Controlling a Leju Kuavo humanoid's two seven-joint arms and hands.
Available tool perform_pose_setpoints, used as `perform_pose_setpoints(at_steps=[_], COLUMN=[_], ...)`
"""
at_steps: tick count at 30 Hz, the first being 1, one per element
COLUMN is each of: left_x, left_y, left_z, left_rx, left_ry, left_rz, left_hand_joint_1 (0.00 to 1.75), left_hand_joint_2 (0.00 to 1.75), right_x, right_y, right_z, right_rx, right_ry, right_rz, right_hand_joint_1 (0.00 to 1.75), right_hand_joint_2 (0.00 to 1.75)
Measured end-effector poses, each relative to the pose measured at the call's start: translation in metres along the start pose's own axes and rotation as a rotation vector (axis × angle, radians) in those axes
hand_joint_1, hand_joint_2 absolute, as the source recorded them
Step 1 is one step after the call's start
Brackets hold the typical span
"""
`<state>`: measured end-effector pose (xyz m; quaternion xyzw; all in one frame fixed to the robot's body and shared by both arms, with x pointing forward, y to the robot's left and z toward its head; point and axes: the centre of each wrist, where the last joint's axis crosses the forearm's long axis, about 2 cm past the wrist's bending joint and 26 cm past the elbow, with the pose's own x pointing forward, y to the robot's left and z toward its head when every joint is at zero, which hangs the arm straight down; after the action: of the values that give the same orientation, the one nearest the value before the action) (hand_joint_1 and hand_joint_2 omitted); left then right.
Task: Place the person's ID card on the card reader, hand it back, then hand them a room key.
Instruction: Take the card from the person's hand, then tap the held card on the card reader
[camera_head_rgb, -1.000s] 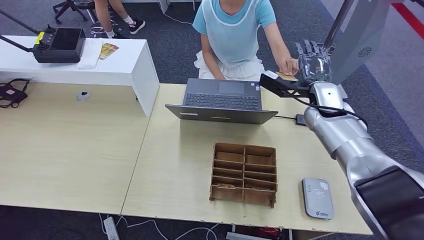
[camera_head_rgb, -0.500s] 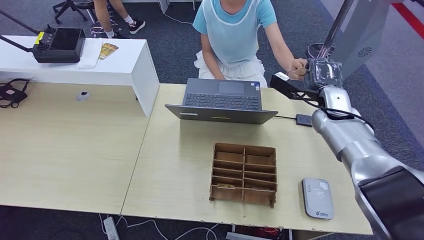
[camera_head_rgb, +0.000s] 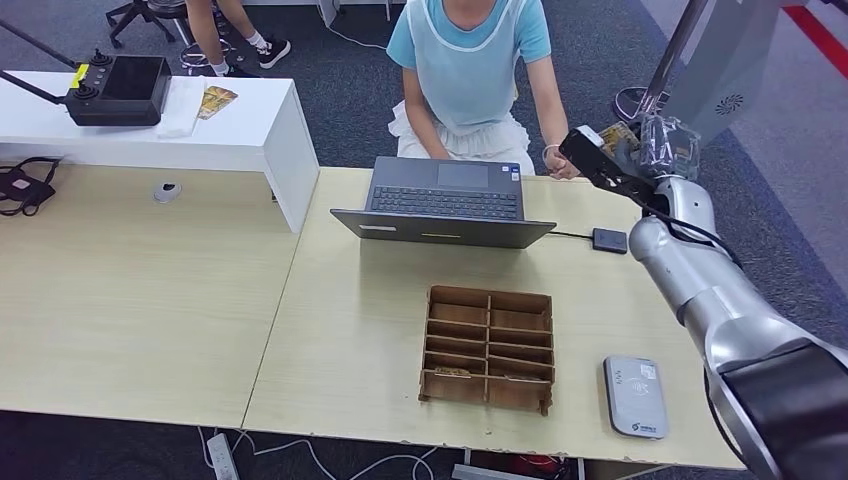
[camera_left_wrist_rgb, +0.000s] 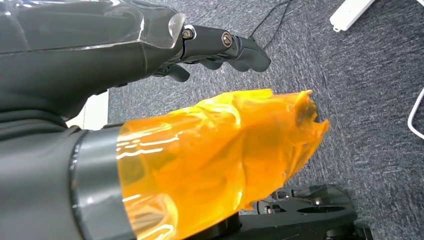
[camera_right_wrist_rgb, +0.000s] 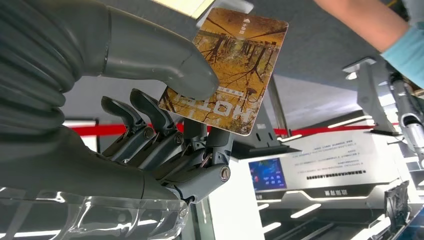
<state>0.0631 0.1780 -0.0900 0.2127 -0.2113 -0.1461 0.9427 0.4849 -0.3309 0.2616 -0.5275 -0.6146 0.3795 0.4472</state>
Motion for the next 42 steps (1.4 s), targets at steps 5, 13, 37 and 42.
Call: perform_pose_setpoints(at_steps=[5, 13, 37, 42], left_x=[0.000, -0.007, -0.023, -0.022], left_y=[0.000, -0.001, 0.008, 0.010], left_z=[0.000, 0.002, -0.001, -0.002], left_rx=[-0.001, -0.004, 0.010, 0.013], left_ry=[-0.001, 0.018, 0.096, 0.095], left_rz=[-0.002, -0.007, 0.006, 0.008], left_hand_joint_1=[0.00, 0.00, 0.00, 0.00], left_hand_joint_2=[0.00, 0.00, 0.00, 0.00], right_x=[-0.007, -0.054, -0.221, -0.221], right_y=[0.007, 0.014, -0.044, -0.059], right_z=[0.007, 0.035, 0.253, 0.270], right_rx=[0.013, 0.071, 0.326, 0.389], right_ry=[0.021, 0.047, -0.005, -0.010], right_rz=[-0.354, -0.949, -1.212, -1.152], right_hand_joint_1=[1.75, 1.75, 1.75, 1.75], right_hand_joint_2=[1.75, 1.75, 1.75, 1.75])
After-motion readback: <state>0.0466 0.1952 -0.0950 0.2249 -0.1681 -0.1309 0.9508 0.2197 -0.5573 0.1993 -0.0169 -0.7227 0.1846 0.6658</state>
